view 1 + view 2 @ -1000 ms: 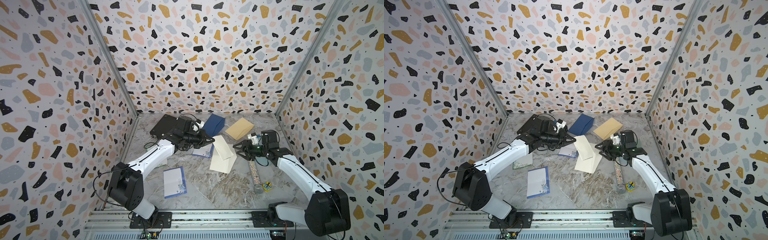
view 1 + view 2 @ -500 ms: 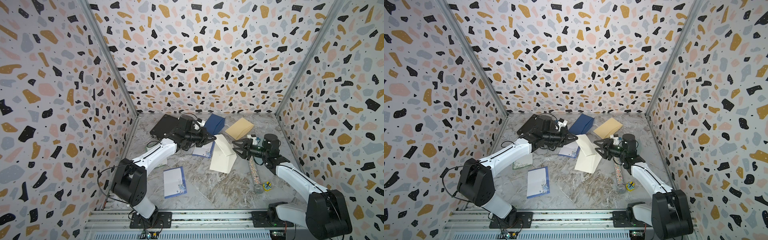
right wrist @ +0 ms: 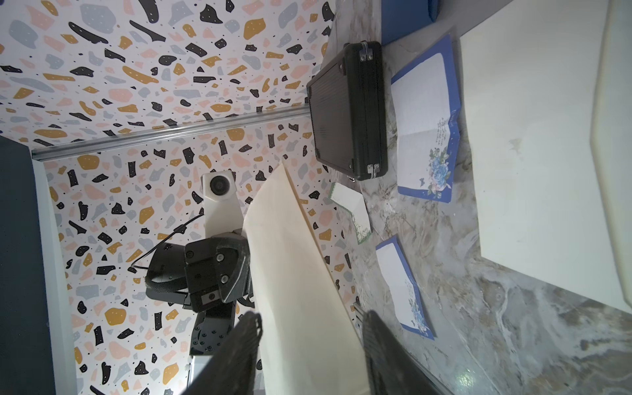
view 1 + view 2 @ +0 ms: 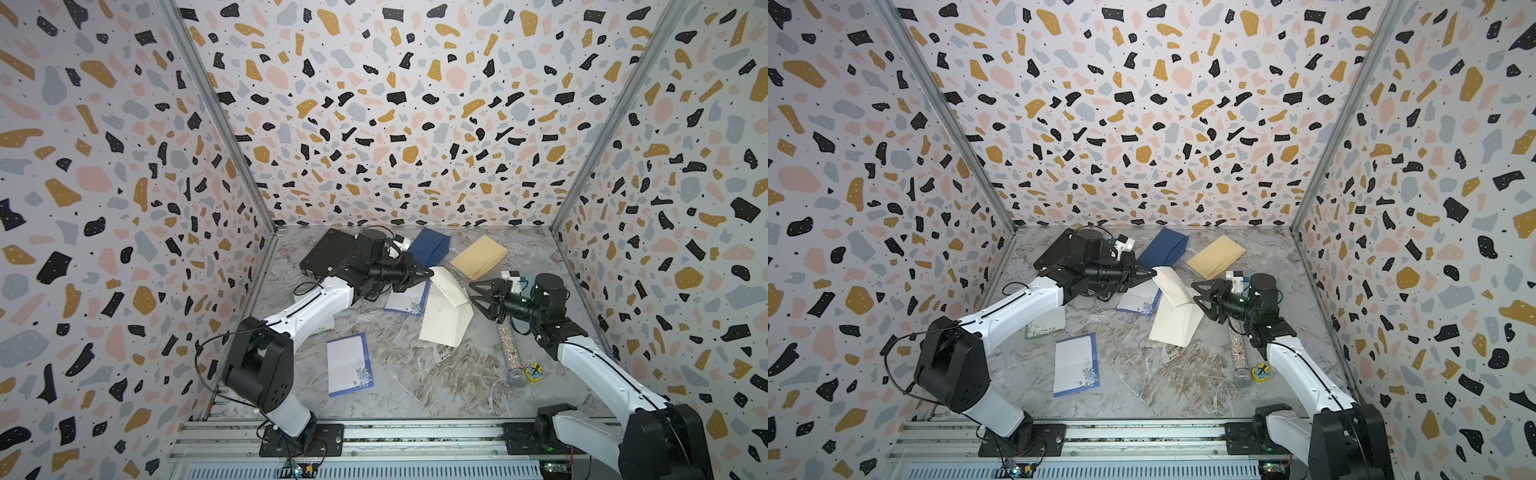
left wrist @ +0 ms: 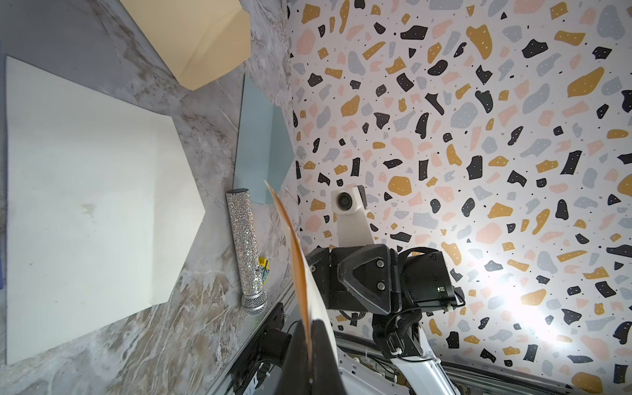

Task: Take the letter paper out of the envelope
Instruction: Unfold the letter paper.

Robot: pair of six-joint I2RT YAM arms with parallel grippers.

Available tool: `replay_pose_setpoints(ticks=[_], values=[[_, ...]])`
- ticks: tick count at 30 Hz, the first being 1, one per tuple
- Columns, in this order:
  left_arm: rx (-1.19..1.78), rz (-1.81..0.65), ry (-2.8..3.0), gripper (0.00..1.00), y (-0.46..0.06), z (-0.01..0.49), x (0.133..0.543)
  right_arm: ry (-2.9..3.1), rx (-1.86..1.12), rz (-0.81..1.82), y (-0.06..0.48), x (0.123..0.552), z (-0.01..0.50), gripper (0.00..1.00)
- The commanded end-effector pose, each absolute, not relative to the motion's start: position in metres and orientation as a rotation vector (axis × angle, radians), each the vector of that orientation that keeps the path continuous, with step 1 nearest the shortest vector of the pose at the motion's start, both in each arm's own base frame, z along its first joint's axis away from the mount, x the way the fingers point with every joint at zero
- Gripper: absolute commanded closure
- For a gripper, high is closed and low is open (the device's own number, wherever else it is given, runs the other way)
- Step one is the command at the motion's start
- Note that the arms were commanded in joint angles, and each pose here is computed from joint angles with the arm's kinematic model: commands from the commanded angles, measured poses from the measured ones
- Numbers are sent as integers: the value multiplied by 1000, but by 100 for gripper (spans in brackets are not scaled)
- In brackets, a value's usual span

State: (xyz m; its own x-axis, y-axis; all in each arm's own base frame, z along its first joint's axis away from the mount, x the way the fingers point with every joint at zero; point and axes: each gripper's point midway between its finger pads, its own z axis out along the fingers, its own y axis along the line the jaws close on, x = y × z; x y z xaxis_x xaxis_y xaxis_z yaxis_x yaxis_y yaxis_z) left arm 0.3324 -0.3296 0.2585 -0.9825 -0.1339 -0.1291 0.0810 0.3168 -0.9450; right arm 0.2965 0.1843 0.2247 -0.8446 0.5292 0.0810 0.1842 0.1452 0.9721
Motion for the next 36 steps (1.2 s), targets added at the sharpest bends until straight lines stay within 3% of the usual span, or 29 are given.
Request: replay_pose_setpoints(ticks=[1,8,17,36], values=[[16,-1761,2347,100,-332,267,330,2113,660,1722,181,299,237,49],[27,-1764,2341,100,-333,270,329,2107,688,1753,181,296,235,49],[48,-1729,2363,100,-329,271,324,2204,754,1557,164,283,213,48],[30,-1764,2357,100,-335,267,326,2057,769,1817,179,299,233,50]])
